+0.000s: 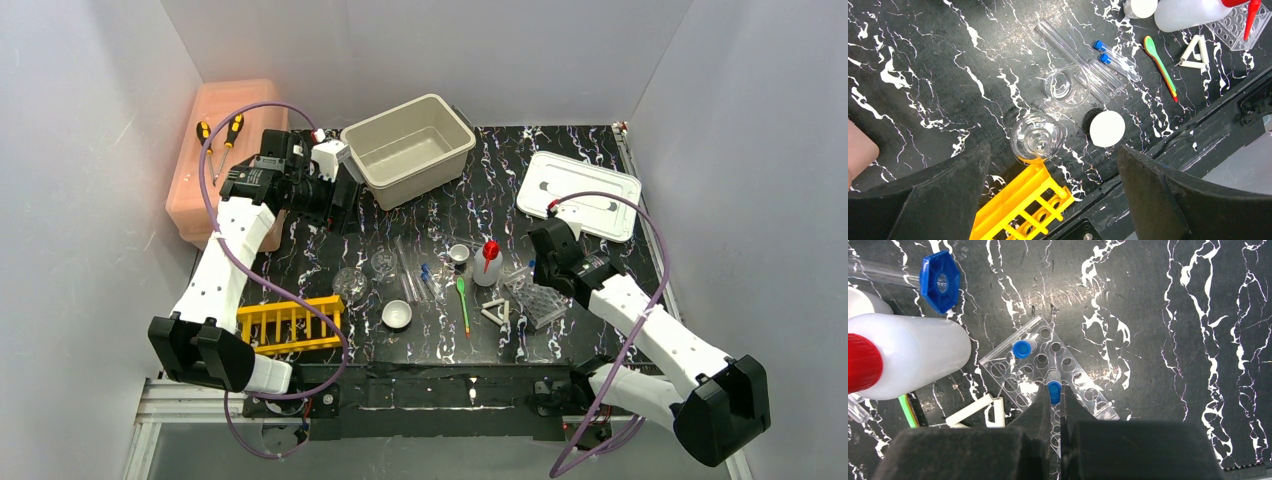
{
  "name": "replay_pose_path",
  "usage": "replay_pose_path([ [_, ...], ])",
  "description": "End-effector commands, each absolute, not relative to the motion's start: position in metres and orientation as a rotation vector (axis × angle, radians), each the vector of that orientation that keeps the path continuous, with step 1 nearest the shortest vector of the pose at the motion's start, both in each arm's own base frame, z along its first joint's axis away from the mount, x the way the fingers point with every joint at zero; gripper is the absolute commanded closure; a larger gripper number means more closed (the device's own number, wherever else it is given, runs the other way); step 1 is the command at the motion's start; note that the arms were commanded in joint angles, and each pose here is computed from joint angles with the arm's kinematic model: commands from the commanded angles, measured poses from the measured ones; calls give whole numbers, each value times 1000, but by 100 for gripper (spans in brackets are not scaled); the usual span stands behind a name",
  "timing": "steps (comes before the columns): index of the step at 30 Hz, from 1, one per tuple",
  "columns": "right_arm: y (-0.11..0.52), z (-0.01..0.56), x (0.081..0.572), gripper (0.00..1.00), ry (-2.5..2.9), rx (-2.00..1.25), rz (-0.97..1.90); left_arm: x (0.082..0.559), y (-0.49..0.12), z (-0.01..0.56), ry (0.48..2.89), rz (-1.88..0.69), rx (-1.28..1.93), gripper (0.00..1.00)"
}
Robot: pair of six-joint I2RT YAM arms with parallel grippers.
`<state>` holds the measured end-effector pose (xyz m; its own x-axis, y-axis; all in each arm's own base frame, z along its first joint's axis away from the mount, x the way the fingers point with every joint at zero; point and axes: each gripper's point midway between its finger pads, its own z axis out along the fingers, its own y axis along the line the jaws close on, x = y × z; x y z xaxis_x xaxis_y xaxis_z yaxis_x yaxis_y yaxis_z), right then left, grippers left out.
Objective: Organize the chemistry lab equipment
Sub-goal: Insert the test tube into the slot of the test tube rack.
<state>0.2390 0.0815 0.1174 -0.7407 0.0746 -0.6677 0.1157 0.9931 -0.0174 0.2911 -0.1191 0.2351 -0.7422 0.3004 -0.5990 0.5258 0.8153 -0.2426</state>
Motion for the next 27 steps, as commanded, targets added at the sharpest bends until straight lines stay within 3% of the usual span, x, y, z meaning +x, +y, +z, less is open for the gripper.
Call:
replay_pose_path([
  [1,75,122,244,99,2336,190,-85,284,-116,242,2422,-538,613,2],
  [10,79,102,239,98,2375,179,-55,283,-116,241,2422,-537,619,2],
  [13,82,97,238,88,2397,176,-50,283,-116,241,2420,-539,620,2],
  [15,81,101,239,73,2398,179,-62,283,-116,242,2418,-538,623,2],
  [18,78,122,244,61,2362,180,-78,284,-116,242,2417,-532,623,2],
  [27,123,204,274,56,2260,34,101,288,-114,245,2419,-514,601,2],
])
